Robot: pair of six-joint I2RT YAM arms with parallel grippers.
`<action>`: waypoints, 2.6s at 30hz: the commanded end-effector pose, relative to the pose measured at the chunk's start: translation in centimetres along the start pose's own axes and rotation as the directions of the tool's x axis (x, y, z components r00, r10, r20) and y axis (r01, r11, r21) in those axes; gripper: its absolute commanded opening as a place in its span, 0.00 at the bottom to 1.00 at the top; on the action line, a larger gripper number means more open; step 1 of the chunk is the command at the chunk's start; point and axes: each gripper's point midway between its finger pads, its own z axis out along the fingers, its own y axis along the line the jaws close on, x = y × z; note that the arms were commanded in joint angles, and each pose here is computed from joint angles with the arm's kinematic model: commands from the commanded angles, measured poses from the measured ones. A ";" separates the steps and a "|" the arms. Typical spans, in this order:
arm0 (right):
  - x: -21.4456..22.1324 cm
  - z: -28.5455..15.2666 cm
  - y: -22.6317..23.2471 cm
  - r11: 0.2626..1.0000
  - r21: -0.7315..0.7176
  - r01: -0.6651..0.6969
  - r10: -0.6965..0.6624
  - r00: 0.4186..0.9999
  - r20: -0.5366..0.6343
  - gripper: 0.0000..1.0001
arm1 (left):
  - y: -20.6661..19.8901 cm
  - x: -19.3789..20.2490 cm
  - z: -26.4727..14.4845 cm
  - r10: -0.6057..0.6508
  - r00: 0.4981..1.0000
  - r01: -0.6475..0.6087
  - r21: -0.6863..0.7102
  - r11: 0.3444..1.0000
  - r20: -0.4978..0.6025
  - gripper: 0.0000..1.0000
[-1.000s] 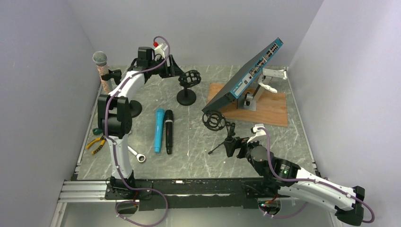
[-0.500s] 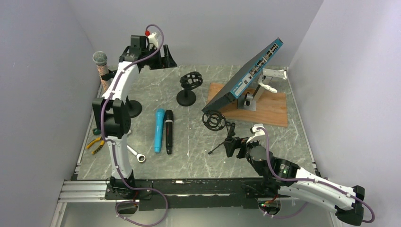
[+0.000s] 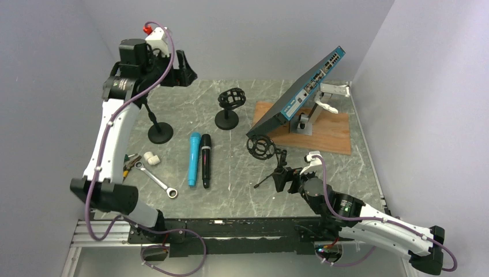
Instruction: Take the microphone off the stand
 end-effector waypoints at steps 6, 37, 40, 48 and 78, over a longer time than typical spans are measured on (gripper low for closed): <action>-1.6 -0.1 1.3 0.999 -0.038 -0.022 0.023 0.999 0.035 0.91 | 3.0 1.1 -9.0 0.099 0.992 -0.069 -0.316 0.946 0.079 0.90; -2.3 -0.2 2.4 0.998 -0.070 0.005 -0.004 1.000 0.014 0.91 | 17.5 -3.3 -10.6 0.287 0.886 0.124 -0.784 0.608 0.363 0.98; -2.6 0.1 3.3 0.996 -0.084 0.037 -0.037 0.999 -0.001 0.91 | 17.7 -3.1 -9.8 0.316 0.880 0.094 -0.781 0.618 0.356 0.95; -3.7 0.7 6.0 0.987 -0.146 0.071 -0.075 0.997 -0.021 0.91 | 18.9 -2.2 -9.4 0.375 0.877 0.000 -0.779 0.627 0.302 0.69; -6.6 -0.2 7.7 0.986 -0.154 0.065 -0.072 0.997 -0.037 0.93 | 6.8 -7.6 -17.4 0.440 0.741 -0.080 -0.584 0.808 0.507 0.00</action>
